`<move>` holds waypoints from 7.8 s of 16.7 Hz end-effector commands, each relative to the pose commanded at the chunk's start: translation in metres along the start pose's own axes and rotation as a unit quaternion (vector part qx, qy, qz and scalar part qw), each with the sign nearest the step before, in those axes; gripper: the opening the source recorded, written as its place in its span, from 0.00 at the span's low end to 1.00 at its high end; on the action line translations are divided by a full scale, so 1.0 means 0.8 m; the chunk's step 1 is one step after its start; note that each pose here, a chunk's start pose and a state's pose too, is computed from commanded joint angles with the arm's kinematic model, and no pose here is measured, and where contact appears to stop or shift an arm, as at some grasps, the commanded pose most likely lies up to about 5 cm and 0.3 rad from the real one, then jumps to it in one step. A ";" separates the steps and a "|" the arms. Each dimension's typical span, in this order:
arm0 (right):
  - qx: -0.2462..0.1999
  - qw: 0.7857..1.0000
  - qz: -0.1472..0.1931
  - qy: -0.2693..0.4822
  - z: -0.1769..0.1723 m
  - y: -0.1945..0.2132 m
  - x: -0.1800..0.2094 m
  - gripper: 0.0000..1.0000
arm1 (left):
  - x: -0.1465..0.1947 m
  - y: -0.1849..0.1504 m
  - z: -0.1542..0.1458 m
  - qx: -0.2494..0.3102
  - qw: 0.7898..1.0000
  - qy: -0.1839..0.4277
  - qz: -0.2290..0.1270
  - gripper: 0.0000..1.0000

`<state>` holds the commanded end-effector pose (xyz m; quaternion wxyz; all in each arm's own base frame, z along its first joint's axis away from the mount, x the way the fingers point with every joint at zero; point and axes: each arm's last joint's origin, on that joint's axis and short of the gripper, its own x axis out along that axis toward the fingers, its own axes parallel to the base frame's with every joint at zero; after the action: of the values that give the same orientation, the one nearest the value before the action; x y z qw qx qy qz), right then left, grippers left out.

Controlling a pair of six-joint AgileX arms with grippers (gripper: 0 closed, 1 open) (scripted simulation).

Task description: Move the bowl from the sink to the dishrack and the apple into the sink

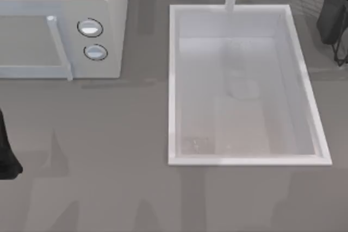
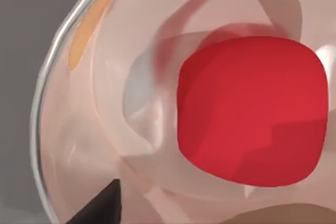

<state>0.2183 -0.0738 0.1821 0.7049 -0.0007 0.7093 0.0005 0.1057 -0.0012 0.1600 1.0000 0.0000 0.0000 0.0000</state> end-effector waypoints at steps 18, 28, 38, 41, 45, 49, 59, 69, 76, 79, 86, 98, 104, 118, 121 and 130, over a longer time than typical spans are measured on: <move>0.006 1.000 0.000 -0.003 -0.003 -0.001 0.114 0.70 | 0.000 0.000 0.000 0.000 1.000 0.000 0.000 1.00; 0.006 1.000 0.000 -0.003 -0.003 -0.001 0.114 0.00 | 0.000 0.000 0.000 0.000 1.000 0.000 0.000 1.00; 0.003 0.999 -0.011 -0.044 0.007 -0.003 0.066 0.00 | 0.000 0.000 0.000 0.000 1.000 0.000 0.000 1.00; 0.001 0.999 -0.011 -0.040 0.012 -0.005 0.040 0.00 | 0.000 0.000 0.000 0.000 1.000 0.000 0.000 1.00; 0.005 0.999 -0.008 -0.033 0.010 -0.006 -0.014 0.00 | 0.000 0.000 0.000 0.000 1.000 0.000 0.000 1.00; 0.005 0.999 -0.010 -0.042 0.005 -0.003 -0.053 0.00 | 0.000 0.000 0.000 0.000 1.000 0.000 0.000 1.00; -0.028 0.994 -0.051 -0.088 0.033 0.016 -0.043 0.00 | 0.000 0.000 0.000 0.000 1.000 0.000 0.000 1.00; -0.083 0.888 -0.158 -0.423 0.127 0.158 -0.016 0.00 | 0.000 0.000 0.000 0.000 1.000 0.000 0.000 1.00; -0.031 0.758 -0.073 -0.648 0.100 0.279 -0.027 0.00 | 0.000 0.000 0.000 0.000 1.000 0.000 0.000 1.00; -0.007 0.721 -0.028 -0.692 0.078 0.309 -0.032 0.00 | 0.000 0.000 0.000 0.000 1.000 0.000 0.000 1.00; 0.004 0.705 -0.004 -0.709 0.065 0.322 -0.034 0.00 | 0.000 0.000 0.000 0.000 1.000 0.000 0.000 1.00; 0.006 0.702 -0.002 -0.712 0.078 0.333 0.098 0.00 | 0.000 0.000 0.000 0.000 1.000 0.000 0.000 1.00; 0.004 0.705 -0.004 -0.709 0.067 0.322 0.153 0.00 | 0.000 0.000 0.000 0.000 1.000 0.000 0.000 1.00; 0.004 0.705 -0.004 -0.709 0.067 0.322 0.153 0.75 | 0.000 0.000 0.000 0.000 1.000 0.000 0.000 1.00; 0.004 0.705 -0.004 -0.709 0.067 0.322 0.153 0.98 | 0.000 0.000 0.000 0.000 1.000 0.000 0.000 1.00; 0.004 0.705 -0.004 -0.710 0.067 0.322 0.153 1.00 | 0.000 0.000 0.000 0.000 1.000 0.000 0.000 1.00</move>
<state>0.2704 0.1839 0.0592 1.0000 0.0003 -0.0003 -0.0047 0.1057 -0.0012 0.1600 1.0000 0.0000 0.0000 0.0000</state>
